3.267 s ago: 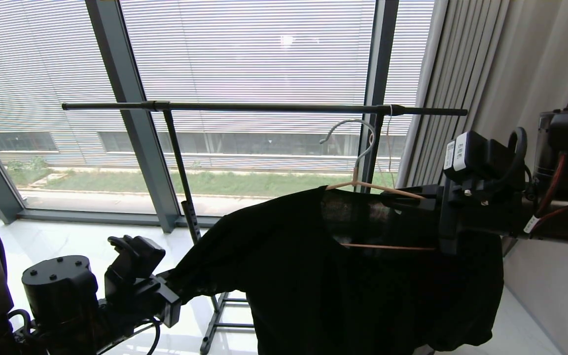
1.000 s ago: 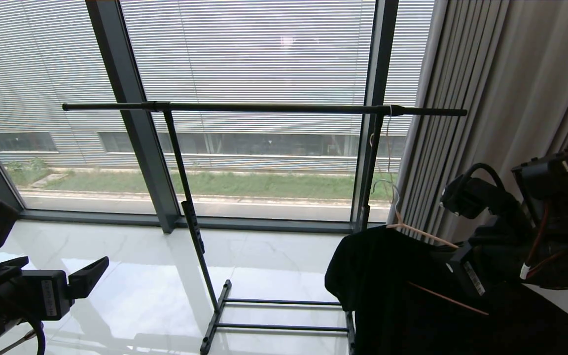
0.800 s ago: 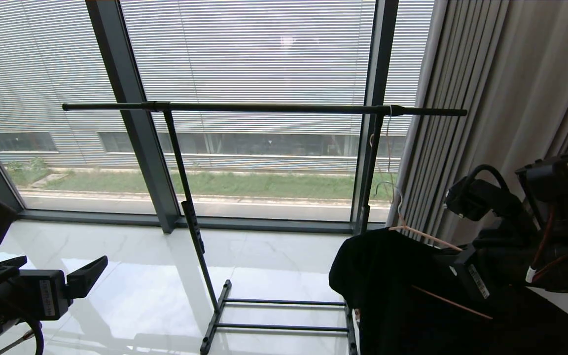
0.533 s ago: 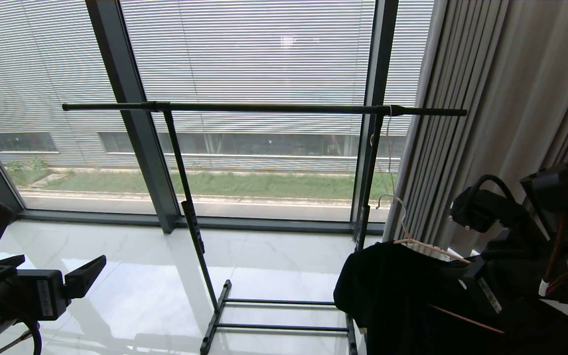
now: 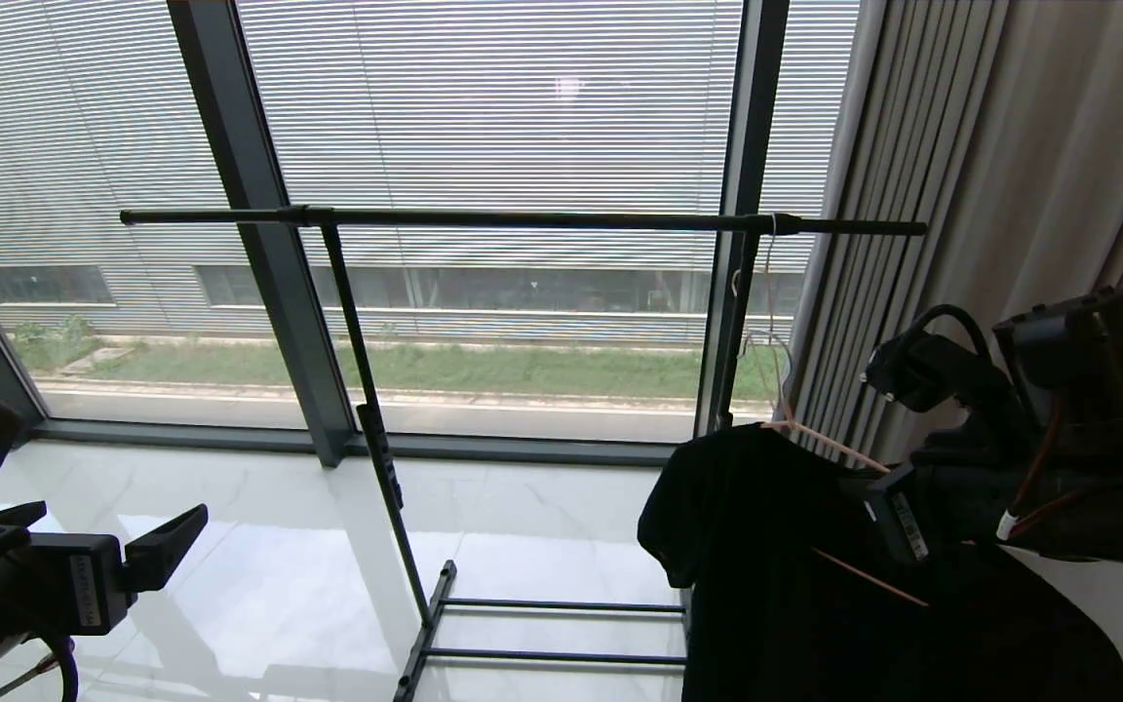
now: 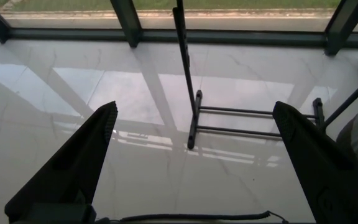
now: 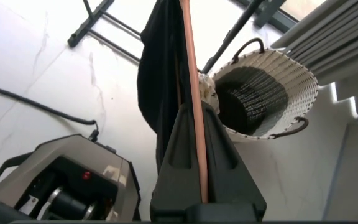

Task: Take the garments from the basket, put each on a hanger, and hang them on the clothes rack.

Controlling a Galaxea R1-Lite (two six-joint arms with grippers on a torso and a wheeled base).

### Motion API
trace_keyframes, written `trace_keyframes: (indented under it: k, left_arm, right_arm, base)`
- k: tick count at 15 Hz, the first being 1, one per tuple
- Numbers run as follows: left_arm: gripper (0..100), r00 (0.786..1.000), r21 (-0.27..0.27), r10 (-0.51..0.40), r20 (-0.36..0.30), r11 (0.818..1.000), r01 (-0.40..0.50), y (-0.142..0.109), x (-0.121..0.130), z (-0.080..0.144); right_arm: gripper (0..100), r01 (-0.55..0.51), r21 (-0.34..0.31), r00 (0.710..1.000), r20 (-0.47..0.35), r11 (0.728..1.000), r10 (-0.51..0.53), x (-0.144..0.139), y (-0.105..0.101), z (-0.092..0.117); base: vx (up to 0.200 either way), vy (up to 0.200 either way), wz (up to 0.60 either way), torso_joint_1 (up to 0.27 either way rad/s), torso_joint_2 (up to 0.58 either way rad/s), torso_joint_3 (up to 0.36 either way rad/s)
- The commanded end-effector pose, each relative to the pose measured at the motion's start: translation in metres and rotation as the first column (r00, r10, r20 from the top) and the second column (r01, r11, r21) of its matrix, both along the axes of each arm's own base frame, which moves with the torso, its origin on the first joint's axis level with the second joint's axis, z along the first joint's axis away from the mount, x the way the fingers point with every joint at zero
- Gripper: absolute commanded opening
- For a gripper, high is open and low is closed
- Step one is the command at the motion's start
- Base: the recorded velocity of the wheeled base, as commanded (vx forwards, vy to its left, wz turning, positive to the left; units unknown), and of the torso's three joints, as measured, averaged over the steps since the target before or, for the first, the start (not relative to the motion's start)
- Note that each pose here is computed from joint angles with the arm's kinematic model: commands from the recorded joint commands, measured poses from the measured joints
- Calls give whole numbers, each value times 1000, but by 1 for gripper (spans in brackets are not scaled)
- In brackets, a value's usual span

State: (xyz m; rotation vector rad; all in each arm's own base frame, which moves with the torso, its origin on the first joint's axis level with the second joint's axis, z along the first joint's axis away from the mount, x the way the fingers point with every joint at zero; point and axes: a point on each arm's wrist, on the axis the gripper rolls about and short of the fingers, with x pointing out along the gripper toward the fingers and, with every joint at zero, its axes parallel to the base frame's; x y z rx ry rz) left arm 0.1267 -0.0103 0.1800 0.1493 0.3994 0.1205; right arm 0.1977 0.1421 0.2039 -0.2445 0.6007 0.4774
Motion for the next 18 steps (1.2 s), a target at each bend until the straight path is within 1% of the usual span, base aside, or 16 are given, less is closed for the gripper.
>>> trace_keyframes:
  k: [1,3,6,9,10,12,18]
  left_arm:
    - [100,1000,2,-1,-5,1000,1,0,1,-1]
    - [100,1000,16,-6,-9,1000,7,0,1,-1]
    - [100,1000,18,-8,-16,1000,9,0,2,-2]
    - [100,1000,19,-10,-24,1000,10,-1,3,-3]
    - [100,1000,19,-10,-24,1000,10,-1,4,-3]
    - [100,999,19,-10,-30,1000,10,-1,4,-4]
    - [100,999,20,-10,-32,1000,10,-1,5,-4]
  right_arm:
    - [0,6,-10,1000,-17,1000,-7,9,6,-7]
    - [0,16,-3,1000,-7,1000,-16,12,6,-7]
    - [0,24,24,999,27,999,-25,18,8,-6]
    - [0,29,47,999,40,998,-31,20,10,-4]
    - [0,33,67,998,54,997,-37,24,12,-4]
    - [0,39,135,993,102,990,-53,33,20,-1]
    - [0,35,183,987,145,982,-63,52,34,9]
  base:
    - [200,0,0,7,-2,2]
    - [200,0,0,17,2,0]
    - [200,0,0,2,2,2]
    - [200,0,0,9,6,-1]
    - [200,0,0,2,7,2]
    - [200,0,0,2,2,5]
    - [200,0,0,2,2,0]
